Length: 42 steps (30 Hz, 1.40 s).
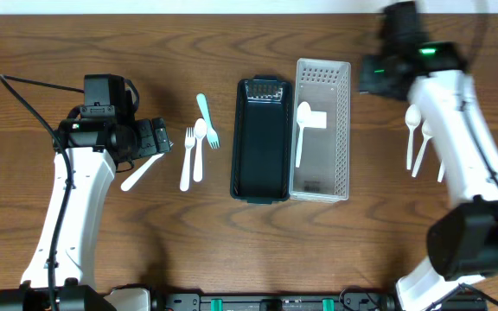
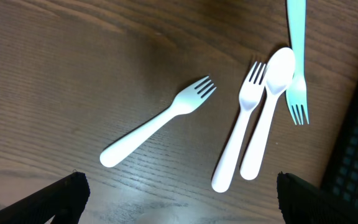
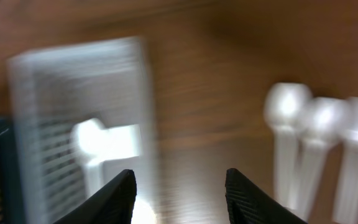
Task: Pack container
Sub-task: 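Return the right gripper to the spoons and grasp the next spoon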
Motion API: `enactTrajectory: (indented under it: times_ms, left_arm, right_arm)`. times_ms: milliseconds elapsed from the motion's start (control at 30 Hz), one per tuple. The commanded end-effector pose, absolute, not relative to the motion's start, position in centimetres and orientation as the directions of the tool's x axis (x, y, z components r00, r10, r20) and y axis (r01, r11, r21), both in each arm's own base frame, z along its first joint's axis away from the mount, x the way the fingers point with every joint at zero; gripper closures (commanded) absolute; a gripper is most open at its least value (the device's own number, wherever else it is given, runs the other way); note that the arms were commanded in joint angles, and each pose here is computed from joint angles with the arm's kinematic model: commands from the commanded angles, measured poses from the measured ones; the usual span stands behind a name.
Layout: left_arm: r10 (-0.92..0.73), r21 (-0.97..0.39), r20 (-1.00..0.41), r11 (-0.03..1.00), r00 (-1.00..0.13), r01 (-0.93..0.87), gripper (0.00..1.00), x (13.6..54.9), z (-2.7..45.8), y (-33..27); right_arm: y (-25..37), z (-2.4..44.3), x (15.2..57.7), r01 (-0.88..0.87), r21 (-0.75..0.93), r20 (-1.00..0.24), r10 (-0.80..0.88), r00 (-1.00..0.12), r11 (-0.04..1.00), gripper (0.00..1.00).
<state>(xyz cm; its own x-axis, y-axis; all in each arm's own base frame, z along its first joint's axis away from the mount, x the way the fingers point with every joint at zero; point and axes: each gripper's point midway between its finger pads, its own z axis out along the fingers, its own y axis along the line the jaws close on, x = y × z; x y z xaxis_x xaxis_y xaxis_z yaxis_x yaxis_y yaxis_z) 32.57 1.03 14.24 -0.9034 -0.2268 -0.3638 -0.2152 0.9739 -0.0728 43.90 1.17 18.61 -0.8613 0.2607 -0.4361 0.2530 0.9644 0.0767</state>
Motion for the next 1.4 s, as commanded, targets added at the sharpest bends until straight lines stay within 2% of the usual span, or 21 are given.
enactTrajectory:
  times_ms: [0, 133, 300, 467, 633, 800, 967, 1367]
  left_arm:
    - [-0.222, -0.077, -0.373, 0.975, -0.901, -0.208, 0.02, 32.9, 14.7, 1.1]
    - [-0.222, -0.077, -0.373, 0.975, -0.901, -0.208, 0.02, 32.9, 14.7, 1.1]
    - [-0.222, -0.077, -0.373, 0.975, -0.901, -0.208, 0.02, 32.9, 14.7, 1.1]
    - [-0.222, -0.077, -0.373, 0.975, -0.901, -0.208, 0.02, 32.9, 14.7, 1.1]
    - [-0.222, -0.077, -0.373, 0.975, -0.901, -0.208, 0.02, 32.9, 14.7, 1.1]
    - [-0.222, -0.077, -0.373, 0.975, -0.901, -0.208, 0.02, 32.9, 14.7, 1.1]
    - [-0.222, -0.077, -0.373, 0.975, -0.901, -0.208, 0.02, 32.9, 14.7, 1.1]
    - [-0.222, -0.077, -0.373, 0.975, -0.901, -0.208, 0.02, 32.9, 14.7, 1.1]
  right_arm:
    - [-5.2, 16.8, 42.8, 0.342, -0.01, -0.391, 0.311, -0.866, 0.94, 0.5]
    - [-8.9, 11.2, 40.5, 0.43, 0.009, -0.255, 0.418, -0.872, 0.903, 0.54]
    - [-8.8, 6.6, 39.0, 0.449, 0.047, -0.156, 0.451, -0.879, 0.892, 0.6]
    - [-9.3, 4.9, 38.7, 0.451, 0.007, -0.172, 0.446, -0.879, 0.892, 0.51]
    - [-10.1, 3.7, 38.9, 0.459, -0.018, -0.202, 0.447, -0.872, 0.888, 0.49]
    - [-10.0, 2.3, 39.0, 0.457, -0.019, -0.182, 0.447, -0.876, 0.889, 0.49]
    - [-10.0, 1.1, 39.1, 0.457, -0.022, -0.165, 0.448, -0.879, 0.889, 0.5]
    - [-9.6, -0.7, 39.4, 0.47, -0.002, -0.142, 0.465, -0.874, 0.882, 0.6]
